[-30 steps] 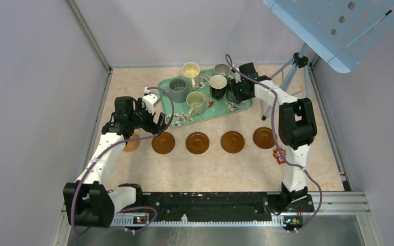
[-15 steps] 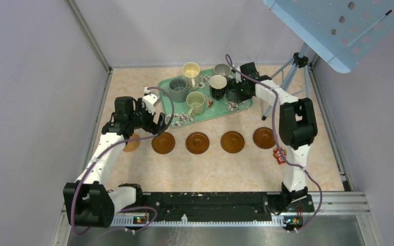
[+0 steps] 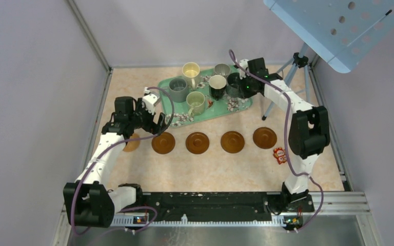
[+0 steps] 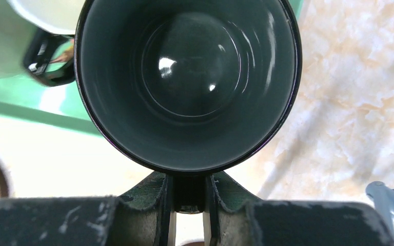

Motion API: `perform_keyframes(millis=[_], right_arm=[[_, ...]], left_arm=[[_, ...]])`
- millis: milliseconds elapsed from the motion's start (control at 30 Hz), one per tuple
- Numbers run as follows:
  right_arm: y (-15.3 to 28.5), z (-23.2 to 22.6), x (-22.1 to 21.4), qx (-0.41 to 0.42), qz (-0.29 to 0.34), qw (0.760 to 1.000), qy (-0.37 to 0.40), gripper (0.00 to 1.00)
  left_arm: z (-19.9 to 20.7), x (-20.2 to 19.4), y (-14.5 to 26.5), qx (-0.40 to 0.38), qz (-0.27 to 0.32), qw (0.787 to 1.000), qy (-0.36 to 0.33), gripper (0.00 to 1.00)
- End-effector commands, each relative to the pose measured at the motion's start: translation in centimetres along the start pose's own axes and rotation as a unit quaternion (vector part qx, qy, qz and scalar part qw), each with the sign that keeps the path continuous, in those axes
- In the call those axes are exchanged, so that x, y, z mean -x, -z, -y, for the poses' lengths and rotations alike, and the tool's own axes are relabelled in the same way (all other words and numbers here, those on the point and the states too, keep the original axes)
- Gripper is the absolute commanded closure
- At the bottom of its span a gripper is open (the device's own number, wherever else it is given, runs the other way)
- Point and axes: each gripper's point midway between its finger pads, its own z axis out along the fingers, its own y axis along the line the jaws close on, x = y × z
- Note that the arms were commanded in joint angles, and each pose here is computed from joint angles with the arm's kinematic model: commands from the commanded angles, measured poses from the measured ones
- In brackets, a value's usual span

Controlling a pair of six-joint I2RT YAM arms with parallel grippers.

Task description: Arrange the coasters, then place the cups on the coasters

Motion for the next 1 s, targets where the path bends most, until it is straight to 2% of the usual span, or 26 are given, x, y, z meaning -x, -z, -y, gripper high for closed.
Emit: perform_keyframes(millis=[0,200,400,600,967], right_arm=[[6.6,-1.1,5.6,0.049,0.110,0.991,0.053,1.00],[11.0,-2.1,2.2,0.103,0.080,0.985,0.114,1.00],[14.5,-1.6,-3.9,0.129,0.034,0.981,0.138,1.00],[17.4,1.7,-9.1,0.133,0.015,0.986,0.097,1.00],[21.2,10.6,-18.9,0.064,-0.003,0.997,0.042,1.00]], left_arm=[[0.3,0.8,0.2,-0.002,0.019,1.000,-0.005,0.01],[0.4,0.9,0.2,-0.006,0.020,1.000,-0.005,0.01],[0.8,0.9,0.1,-0.023,0.014,1.000,-0.004,0.01],[1.1,0.8,0.1,-0.030,0.013,0.999,-0.004,0.01],[1.2,0.9,0.1,-0.034,0.015,0.999,-0.004,0.01]])
